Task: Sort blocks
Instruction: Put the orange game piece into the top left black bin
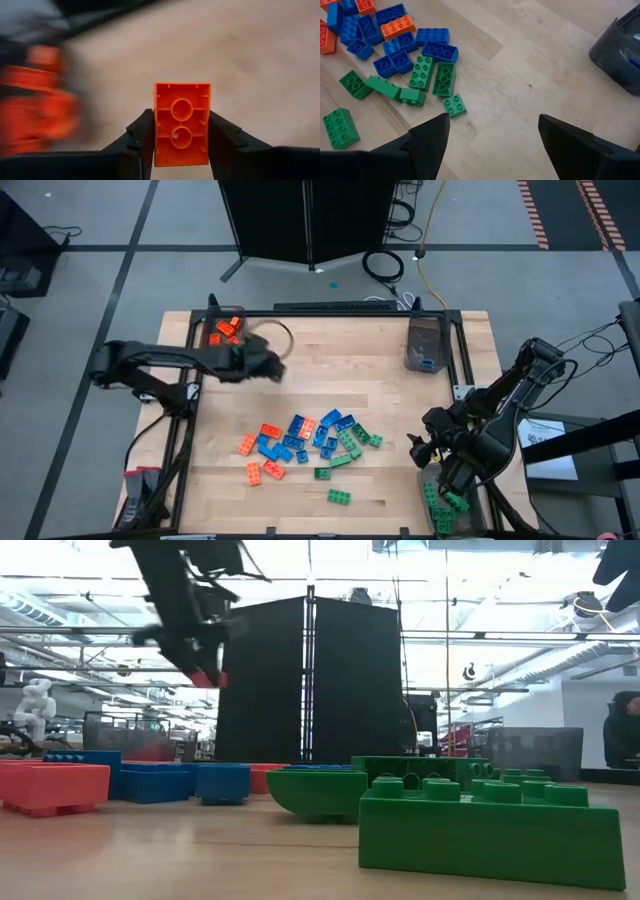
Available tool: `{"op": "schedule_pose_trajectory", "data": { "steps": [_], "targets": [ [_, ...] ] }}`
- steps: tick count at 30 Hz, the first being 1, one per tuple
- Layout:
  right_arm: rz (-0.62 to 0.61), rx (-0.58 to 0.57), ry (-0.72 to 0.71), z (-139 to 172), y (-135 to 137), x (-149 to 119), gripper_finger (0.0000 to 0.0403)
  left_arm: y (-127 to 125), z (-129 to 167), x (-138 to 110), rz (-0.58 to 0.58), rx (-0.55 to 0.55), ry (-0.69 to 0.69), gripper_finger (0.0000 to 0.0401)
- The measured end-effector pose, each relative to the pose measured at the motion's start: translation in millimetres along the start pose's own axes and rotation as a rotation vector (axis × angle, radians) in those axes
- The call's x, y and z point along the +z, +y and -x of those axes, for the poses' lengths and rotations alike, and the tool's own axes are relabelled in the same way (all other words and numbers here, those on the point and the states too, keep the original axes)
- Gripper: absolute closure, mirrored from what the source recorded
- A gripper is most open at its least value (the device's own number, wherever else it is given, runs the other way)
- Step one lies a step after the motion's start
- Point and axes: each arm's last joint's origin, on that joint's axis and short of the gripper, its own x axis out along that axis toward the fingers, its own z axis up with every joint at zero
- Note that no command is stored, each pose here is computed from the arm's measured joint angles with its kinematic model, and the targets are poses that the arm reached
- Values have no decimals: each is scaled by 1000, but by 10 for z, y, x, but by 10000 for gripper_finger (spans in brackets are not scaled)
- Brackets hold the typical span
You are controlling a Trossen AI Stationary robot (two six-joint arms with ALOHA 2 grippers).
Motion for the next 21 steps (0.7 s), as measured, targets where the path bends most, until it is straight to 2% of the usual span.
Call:
{"op": "schedule_pose_trajectory", "data": {
  "steps": [3, 9, 11, 15, 21],
  "targets": [
    [1, -1, 0, 0, -1, 0, 103, 347, 42, 124, 89, 139, -35, 275],
    [1, -2, 0, 0, -2, 0, 103, 853, -69, 236, 256, 281, -34, 275],
    [2, -2, 0, 0, -2, 0, 103, 936, -134, 259, 283, 302, -27, 275],
    [20, -2, 0, 0, -3, -1, 103, 1021, -334, 256, 302, 268, 27, 275],
    [20, -2, 0, -1, -3, 0, 103, 1143, -591, 151, 335, 332, 122, 275]
  ]
}}
